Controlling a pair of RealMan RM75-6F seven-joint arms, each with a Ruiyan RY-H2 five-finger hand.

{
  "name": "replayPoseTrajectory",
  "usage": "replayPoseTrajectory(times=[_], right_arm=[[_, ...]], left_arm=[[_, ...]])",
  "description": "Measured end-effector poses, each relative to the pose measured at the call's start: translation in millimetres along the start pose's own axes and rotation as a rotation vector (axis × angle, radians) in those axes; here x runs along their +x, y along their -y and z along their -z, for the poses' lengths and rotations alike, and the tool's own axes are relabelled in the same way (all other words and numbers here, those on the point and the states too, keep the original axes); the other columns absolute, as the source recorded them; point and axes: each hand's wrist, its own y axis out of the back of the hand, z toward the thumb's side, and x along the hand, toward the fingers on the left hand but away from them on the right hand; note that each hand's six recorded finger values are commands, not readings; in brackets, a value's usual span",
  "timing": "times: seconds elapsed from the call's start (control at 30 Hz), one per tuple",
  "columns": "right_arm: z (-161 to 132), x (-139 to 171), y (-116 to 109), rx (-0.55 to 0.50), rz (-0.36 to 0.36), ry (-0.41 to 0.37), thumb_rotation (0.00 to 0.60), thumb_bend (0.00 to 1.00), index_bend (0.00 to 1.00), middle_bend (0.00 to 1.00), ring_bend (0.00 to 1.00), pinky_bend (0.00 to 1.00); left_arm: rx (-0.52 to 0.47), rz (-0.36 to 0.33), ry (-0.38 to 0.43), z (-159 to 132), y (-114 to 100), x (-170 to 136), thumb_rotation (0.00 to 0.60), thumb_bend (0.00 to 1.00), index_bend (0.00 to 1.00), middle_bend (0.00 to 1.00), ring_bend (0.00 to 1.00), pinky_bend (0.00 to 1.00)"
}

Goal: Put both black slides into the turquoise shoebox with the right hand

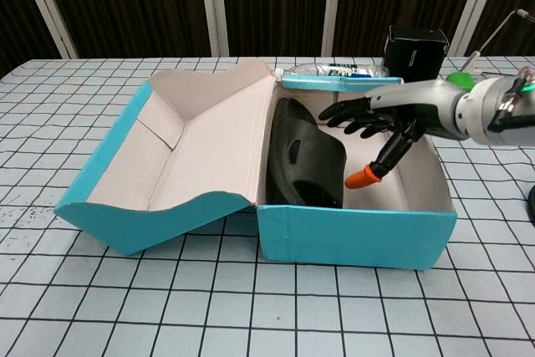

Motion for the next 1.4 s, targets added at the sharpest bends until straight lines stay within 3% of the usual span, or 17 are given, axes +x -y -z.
replayPoseTrajectory(times=[0.4, 0.67, 0.87, 1.13, 1.4], right_arm=[[11.0, 53.4, -73.8, -0.047, 0.111, 0.053, 0.600, 0.24, 0.00, 0.00, 0.00, 0.00], [67.8, 107.2, -116.3, 0.073, 0.175, 0.222, 0.600, 0.24, 0.00, 0.00, 0.00, 0.00], [116.4, 137.2, -107.0, 0.138, 0.160, 0.346, 0.600, 0.24, 0.00, 0.00, 0.00, 0.00], [153.1, 158.9, -85.2, 0.147, 0.147, 0.389, 0.600, 0.24, 0.00, 0.00, 0.00, 0.00], [177.7, 159.4, -58.7, 0.177, 0.098, 0.408, 0.600, 0.24, 0.00, 0.00, 0.00, 0.00]], left_arm=[[0.006, -0.011, -0.013, 2.5, -2.8, -1.0, 0.600, 0.20, 0.10, 0.00, 0.00, 0.08], [0.025, -0.015, -0.023, 2.5, -1.6, -0.1, 0.600, 0.20, 0.10, 0.00, 0.00, 0.08], [0.041, -0.029, -0.038, 4.4, -1.1, 2.7, 0.600, 0.20, 0.10, 0.00, 0.00, 0.08], [0.047, -0.063, -0.031, 4.7, -0.3, 7.0, 0.600, 0.20, 0.10, 0.00, 0.00, 0.08], [0.051, -0.069, -0.035, 6.1, 0.3, 7.8, 0.600, 0.20, 0.10, 0.00, 0.00, 0.08]])
